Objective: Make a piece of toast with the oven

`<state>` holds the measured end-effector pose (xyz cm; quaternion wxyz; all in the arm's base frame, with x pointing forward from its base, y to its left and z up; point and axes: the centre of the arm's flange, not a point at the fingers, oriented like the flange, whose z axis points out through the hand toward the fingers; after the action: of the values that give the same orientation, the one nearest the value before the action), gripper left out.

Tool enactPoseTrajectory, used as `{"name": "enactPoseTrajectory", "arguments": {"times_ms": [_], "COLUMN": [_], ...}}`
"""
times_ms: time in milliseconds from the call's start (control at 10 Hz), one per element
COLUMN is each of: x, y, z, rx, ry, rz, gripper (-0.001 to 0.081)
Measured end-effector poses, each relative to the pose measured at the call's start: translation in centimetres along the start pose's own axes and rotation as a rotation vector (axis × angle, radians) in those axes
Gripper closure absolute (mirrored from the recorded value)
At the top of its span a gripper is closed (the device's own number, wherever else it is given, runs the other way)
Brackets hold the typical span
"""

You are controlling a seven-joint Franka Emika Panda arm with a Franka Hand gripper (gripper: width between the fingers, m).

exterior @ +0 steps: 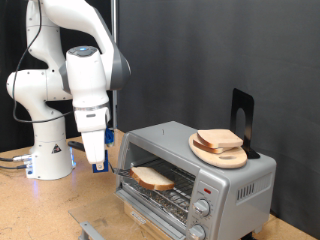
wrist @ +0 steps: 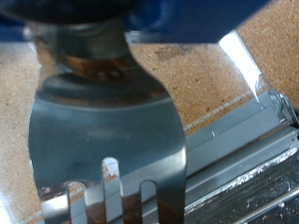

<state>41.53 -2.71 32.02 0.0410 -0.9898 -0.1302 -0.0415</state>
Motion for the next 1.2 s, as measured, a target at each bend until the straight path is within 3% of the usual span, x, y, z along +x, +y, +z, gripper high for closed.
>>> {"name": "enactPoseTrajectory", "arguments": {"times_ms": [1200], "x": [2.7], "y": [-3.6], "z": [0.8], "rx": [0.007], "ry": [0.005], "rz": [0.027], "gripper": [0.0411]}}
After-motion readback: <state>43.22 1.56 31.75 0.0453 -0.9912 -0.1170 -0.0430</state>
